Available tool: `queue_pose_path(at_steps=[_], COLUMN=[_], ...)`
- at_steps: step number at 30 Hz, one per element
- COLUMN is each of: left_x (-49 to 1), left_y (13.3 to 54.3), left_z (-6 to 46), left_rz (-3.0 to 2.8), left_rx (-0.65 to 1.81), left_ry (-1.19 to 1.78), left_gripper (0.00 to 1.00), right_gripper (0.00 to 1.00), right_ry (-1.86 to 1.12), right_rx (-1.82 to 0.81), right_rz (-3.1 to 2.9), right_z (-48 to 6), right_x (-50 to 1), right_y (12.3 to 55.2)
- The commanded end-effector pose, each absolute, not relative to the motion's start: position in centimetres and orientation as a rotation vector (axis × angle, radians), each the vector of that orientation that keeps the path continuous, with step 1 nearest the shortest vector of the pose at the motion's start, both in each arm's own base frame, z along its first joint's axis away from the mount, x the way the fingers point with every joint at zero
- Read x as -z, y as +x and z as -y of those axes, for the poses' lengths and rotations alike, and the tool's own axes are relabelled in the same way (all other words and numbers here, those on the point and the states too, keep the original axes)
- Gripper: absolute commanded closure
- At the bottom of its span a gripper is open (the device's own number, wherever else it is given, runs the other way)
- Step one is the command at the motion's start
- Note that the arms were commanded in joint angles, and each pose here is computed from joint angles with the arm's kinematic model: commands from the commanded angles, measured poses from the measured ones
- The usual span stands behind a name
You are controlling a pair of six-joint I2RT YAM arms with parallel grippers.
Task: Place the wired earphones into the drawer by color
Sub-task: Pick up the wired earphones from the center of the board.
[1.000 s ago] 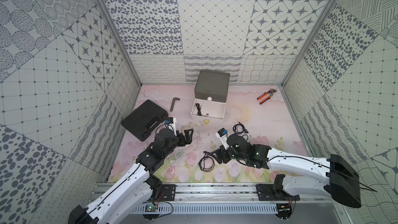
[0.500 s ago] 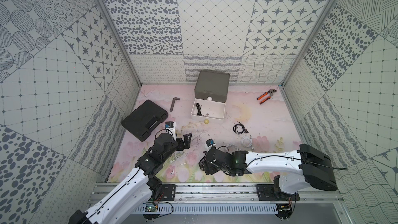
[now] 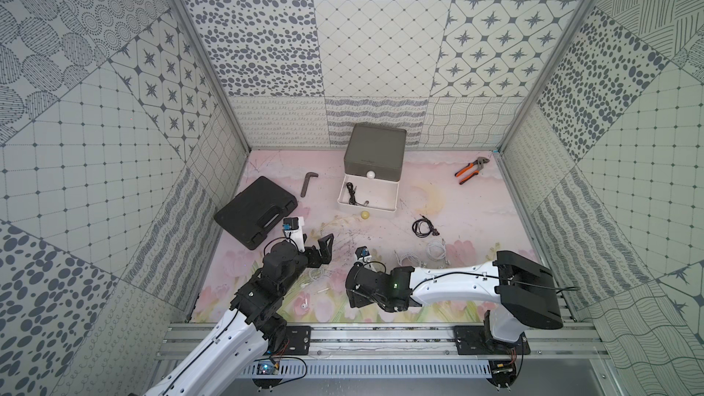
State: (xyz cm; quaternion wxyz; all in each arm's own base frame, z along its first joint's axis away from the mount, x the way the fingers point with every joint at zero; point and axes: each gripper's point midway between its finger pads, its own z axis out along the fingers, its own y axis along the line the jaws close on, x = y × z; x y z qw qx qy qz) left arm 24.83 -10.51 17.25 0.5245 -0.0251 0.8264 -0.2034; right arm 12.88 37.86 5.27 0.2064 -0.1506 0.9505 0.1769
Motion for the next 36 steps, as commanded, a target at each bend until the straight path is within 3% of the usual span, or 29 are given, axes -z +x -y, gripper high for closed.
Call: queue_pose_path(at_steps=[1, 24, 36], left_x=[-17.3, -17.0, -16.9], left_y=[25.0, 25.0, 25.1], left_z=[9.8, 9.8, 9.7], left_rz=[-1.969, -1.977, -1.98], left_rx=[0.433, 0.425, 0.418], left_ry=[-0.063, -0.06, -0.059], left_gripper=[0.01, 0.01, 0.01], right_gripper=[0.26, 0.34, 0.65], right_ry=[-0.419, -0.46, -0.467], right_rx=[-0.465, -0.3, -0.225], right_rz=[-2.648, -2.649, -2.662], right_z=[-38.5, -38.7, -37.3], right_x=[-5.2, -2.5, -1.5], right_y=[13.1, 14.6, 15.4])
